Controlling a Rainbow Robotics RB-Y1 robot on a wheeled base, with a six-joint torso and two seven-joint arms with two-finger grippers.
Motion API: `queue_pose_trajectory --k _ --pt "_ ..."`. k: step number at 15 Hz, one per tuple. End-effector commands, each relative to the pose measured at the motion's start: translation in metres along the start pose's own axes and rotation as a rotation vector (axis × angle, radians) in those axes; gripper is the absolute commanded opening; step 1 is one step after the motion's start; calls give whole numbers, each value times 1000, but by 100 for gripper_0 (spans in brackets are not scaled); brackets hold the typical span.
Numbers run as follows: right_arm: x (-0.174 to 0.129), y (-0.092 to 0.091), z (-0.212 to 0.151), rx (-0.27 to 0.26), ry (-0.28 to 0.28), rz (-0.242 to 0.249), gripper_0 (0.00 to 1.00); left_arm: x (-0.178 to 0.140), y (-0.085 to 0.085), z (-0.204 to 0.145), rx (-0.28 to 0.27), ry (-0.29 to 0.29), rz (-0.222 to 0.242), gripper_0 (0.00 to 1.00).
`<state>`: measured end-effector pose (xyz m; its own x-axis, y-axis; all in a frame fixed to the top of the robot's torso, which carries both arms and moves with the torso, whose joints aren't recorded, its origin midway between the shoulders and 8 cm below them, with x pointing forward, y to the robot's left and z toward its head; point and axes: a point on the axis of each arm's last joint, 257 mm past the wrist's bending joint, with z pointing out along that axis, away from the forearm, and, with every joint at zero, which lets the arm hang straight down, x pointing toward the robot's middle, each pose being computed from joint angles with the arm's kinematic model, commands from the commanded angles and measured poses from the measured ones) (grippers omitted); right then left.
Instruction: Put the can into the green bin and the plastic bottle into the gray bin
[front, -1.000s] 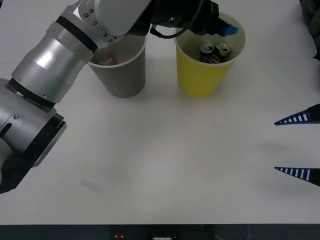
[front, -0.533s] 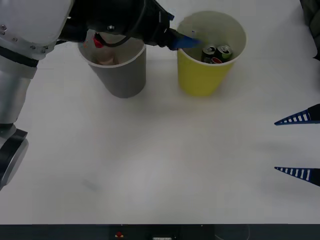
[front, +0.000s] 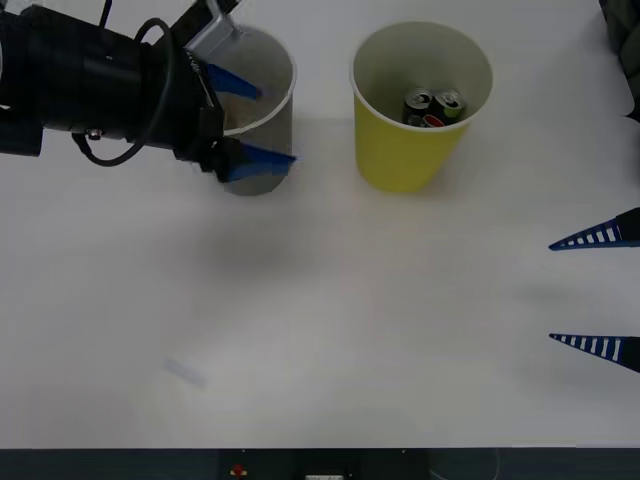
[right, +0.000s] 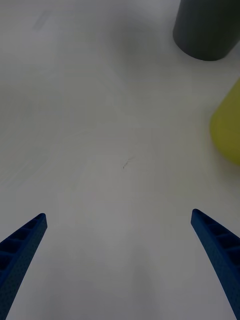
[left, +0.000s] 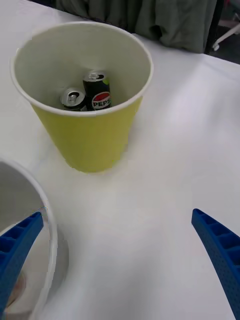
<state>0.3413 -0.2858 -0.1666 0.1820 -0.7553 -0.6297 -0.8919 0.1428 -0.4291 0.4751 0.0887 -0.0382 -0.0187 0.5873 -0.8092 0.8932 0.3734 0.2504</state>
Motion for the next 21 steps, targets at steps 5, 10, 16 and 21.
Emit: queue_pose_trajectory --k 5,10,16,21 --pt "0 0 0 0 0 0 100 82 -19 -52 17 25 140 100" --pt "0 0 0 0 0 0 100 142 -41 -94 55 44 235 100" --pt "0 0 0 0 0 0 100 190 -79 -128 131 70 231 100" --pt "0 0 0 0 0 0 100 213 -101 -136 179 98 193 100"
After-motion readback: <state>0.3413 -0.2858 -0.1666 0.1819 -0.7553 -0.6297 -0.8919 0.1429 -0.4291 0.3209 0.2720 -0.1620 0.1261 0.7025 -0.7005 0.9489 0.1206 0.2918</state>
